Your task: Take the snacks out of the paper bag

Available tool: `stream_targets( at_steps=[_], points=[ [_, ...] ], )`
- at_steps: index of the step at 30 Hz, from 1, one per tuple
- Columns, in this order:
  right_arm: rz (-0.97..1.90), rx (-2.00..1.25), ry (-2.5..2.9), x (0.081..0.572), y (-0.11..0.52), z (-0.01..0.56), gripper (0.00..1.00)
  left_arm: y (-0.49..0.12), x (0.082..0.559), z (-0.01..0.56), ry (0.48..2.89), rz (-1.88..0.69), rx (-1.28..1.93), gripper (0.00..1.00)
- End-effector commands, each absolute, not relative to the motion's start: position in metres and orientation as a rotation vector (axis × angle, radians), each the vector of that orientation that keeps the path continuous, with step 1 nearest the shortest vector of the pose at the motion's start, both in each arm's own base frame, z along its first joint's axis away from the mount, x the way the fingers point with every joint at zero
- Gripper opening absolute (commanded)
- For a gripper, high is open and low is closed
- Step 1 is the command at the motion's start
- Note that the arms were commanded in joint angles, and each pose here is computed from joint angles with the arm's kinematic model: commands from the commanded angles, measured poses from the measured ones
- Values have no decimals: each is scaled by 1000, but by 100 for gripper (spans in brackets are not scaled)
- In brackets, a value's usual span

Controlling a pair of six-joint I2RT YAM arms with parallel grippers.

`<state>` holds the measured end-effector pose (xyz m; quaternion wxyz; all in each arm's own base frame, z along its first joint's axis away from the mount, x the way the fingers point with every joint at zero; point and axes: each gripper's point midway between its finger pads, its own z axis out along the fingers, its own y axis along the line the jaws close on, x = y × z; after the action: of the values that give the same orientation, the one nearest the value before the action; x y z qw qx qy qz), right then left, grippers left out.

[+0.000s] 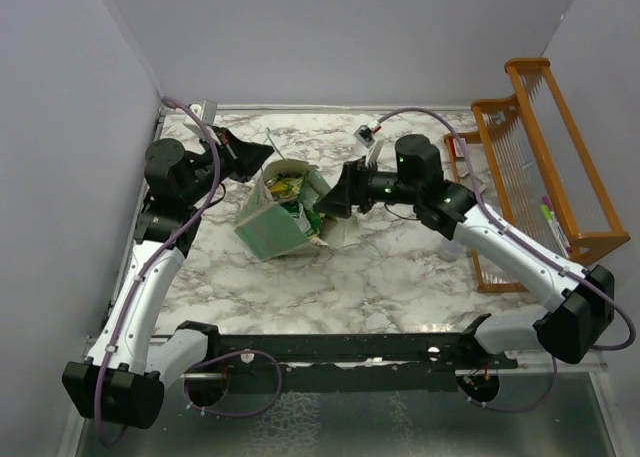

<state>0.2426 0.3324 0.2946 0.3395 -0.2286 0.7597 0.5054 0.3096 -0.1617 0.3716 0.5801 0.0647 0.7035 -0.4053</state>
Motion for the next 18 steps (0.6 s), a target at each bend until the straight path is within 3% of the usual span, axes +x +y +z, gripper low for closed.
stream_targets(
  at_steps=[1, 6, 10, 18],
  points=[
    [1277, -371, 2061, 243, 359, 292, 71, -173, 295, 426, 1444, -1070, 229, 0],
    [1198, -160, 2171, 251, 378, 270, 57, -176, 292, 418, 1461, -1100, 225, 0],
    [1087, 51, 2162, 277, 368, 253, 52, -177, 289, 415, 1465, -1111, 231, 0],
    [1070, 165, 2134, 299, 376, 251, 50, -181, 281, 413, 1469, -1142, 266, 0]
  ],
)
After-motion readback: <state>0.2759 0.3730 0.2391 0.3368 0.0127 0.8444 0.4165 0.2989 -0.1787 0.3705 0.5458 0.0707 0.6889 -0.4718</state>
